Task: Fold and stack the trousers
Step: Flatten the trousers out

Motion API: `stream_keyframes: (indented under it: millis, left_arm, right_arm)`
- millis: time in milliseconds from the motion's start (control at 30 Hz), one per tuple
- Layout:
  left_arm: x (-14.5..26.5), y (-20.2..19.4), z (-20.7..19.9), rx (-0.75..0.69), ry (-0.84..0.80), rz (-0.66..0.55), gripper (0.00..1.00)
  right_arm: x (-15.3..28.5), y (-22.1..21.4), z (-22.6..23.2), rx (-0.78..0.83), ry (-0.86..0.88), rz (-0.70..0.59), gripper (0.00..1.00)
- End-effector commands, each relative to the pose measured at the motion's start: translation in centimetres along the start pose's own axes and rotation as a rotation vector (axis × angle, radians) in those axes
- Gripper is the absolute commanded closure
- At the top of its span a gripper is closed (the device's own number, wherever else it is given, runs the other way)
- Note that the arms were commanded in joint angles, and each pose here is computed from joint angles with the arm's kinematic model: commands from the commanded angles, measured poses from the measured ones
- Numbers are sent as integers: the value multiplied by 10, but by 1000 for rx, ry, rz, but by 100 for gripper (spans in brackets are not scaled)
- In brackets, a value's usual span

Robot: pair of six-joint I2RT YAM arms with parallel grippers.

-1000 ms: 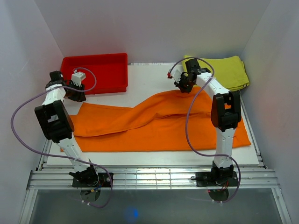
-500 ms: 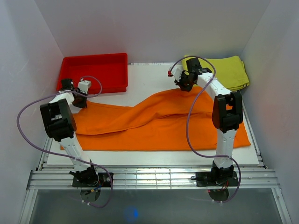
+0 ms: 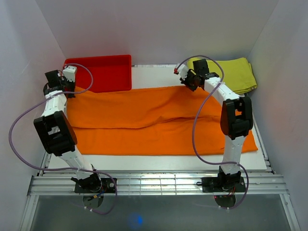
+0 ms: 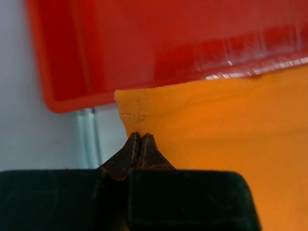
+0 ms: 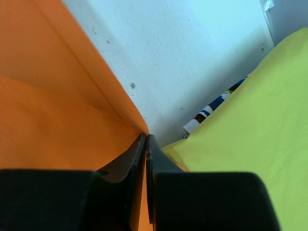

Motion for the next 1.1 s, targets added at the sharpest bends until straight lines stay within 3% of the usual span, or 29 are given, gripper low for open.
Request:
stream_keyframes:
  millis: [0,133,167,200,233,267,300,333,400,500,600,733,933,967,1067]
  left_arm:
    - [23,43,38,-8,179,-155,100]
    - [10,56,65,14,280,-230,100]
    - [-3,49,68,24,284,-206,99]
    - [-8,50,71,38,297,-199,88]
    - [-5,58,79,59,326,-196,72]
    - [-10,56,80,90,321,-176,53]
    - [-7,58,78,97,310,-168,41]
    - [-5,56,68,96,252,-143,28]
    - [15,50,49,53,165,-105,19]
    - [45,41,14,-24,6,-86,20]
    - [63,-3,-18,-50,-117,33,23]
    - [85,-73,-58,-86,-292,243,35]
    - [86,-165,-85,-92,-401,482,46]
    - [84,-177,-86,-88,-412,517,53]
    - [84,-199,-81,-88,-409,557,57]
  right_arm:
    - [-1,16,-25,-38,-115,-54,92]
    - [-33,5,-21,-65,-82,44,92]
    - [-34,-3,-16,-81,-55,97,83]
    - [-32,-6,-17,-95,-50,125,70]
    - [-26,-11,-22,-103,-52,150,44]
    - [-16,-20,-12,-113,-9,190,31]
    - [-6,-23,-11,-114,5,196,16]
    - [19,-19,-18,-127,0,159,7]
    - [44,-34,6,-144,98,181,10]
    - [98,-41,34,-184,233,174,8]
    - [134,-55,65,-213,315,182,0]
    - [159,-103,110,-234,394,323,26]
    - [164,-174,142,-315,433,508,44]
    - [164,-181,142,-325,424,521,47]
    - [168,-206,157,-338,432,591,51]
Point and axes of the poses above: each gripper's point midway between its finger pads, its own x axis back along the fingers, its own z axis along the line the jaws close on, y = z × x, the point moved 2 cm from there along x, back along the fingers, and after that the axes turned 6 degrees about x, right-handed, at the moved point
